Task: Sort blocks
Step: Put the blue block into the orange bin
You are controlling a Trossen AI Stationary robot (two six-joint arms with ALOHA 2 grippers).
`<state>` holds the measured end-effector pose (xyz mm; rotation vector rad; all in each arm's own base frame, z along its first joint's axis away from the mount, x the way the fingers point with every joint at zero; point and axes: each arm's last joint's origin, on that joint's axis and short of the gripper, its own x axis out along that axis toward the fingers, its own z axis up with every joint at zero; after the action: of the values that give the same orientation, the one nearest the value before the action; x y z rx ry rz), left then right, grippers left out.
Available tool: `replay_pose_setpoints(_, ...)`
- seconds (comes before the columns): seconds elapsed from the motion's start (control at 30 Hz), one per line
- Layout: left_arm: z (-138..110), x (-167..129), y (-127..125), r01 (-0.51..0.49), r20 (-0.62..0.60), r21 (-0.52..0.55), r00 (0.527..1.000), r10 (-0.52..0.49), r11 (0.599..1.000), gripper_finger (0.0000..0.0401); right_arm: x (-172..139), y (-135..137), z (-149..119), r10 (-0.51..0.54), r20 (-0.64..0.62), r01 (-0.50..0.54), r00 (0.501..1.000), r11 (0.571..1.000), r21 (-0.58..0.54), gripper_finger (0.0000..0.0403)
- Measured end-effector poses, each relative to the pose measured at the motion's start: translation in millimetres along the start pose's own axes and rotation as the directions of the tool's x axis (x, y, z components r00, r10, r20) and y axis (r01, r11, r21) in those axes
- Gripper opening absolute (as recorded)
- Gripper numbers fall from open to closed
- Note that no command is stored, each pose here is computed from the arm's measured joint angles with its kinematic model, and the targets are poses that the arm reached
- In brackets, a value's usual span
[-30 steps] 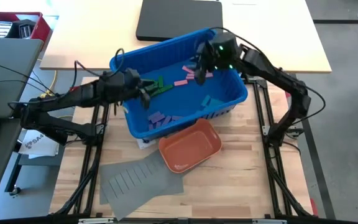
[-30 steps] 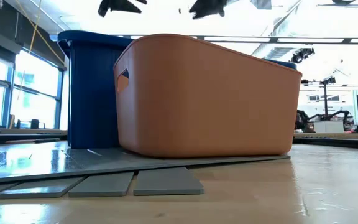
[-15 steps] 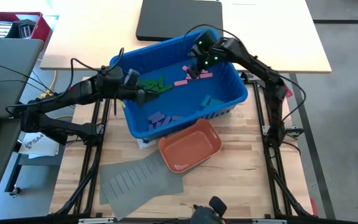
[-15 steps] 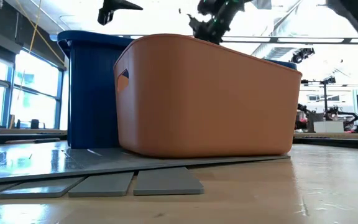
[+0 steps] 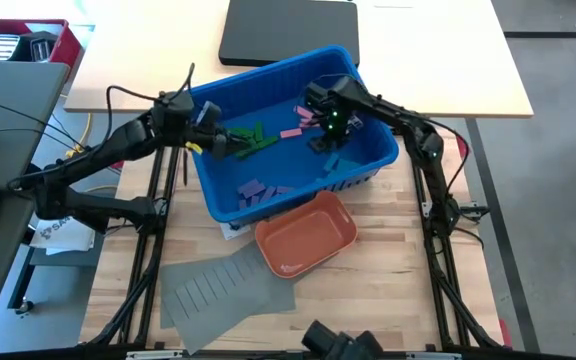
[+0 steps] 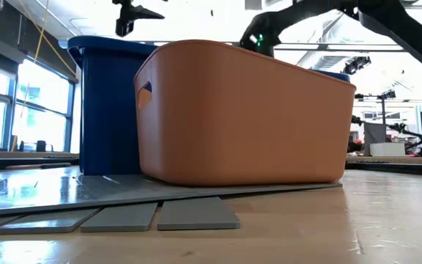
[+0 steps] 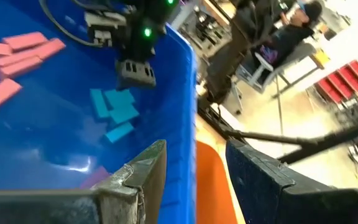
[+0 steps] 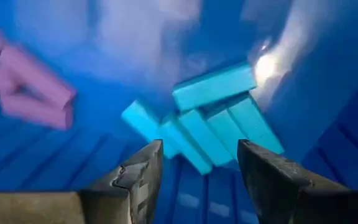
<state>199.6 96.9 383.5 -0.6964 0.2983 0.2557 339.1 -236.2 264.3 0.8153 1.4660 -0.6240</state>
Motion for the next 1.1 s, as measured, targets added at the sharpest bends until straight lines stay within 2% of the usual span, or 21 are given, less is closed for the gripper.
replay_pose_setpoints(0.2,8.2,-4.6,11.9,-0.059,0.056,-0.105,0.996,0.066,0.993,0.0158,37.9,-16.3,9.2,-0.047,-0.069,0.059,0.997,0.981,0.185,0.0203)
replay_pose_setpoints(0.37,11.7,-6.7,17.5,-0.098,0.088,-0.143,0.990,0.111,0.985,0.0158,56.1,-20.7,13.1,0.007,-0.063,0.003,0.998,0.988,0.155,0.0216)
replay_pose_setpoints(0.5,13.1,-7.7,20.2,-0.119,0.106,-0.200,0.984,0.142,0.973,0.0158,63.9,-23.8,15.9,0.048,-0.049,-0.040,0.998,0.988,0.150,0.0247)
replay_pose_setpoints(0.63,13.3,-6.7,21.2,-0.126,0.109,-0.247,0.982,0.157,0.961,0.0158,74.8,-27.9,13.8,0.050,-0.072,-0.037,0.996,0.984,0.175,0.0273)
replay_pose_setpoints(0.83,14.0,-6.9,22.3,-0.144,0.131,-0.322,0.972,0.195,0.936,0.0158,92.6,-30.9,10.0,0.051,-0.088,-0.037,0.995,0.987,0.154,0.0277)
replay_pose_setpoints(1.0,13.9,-6.9,22.1,-0.142,0.130,-0.326,0.973,0.193,0.935,0.0158,97.4,-28.8,10.3,0.060,-0.059,-0.051,0.996,0.988,0.146,0.0277)
replay_pose_setpoints(1.1,14.0,-6.8,22.0,-0.138,0.129,-0.325,0.974,0.188,0.936,0.0158,97.5,-28.2,11.8,0.056,-0.042,-0.048,0.998,0.982,0.184,0.0277)
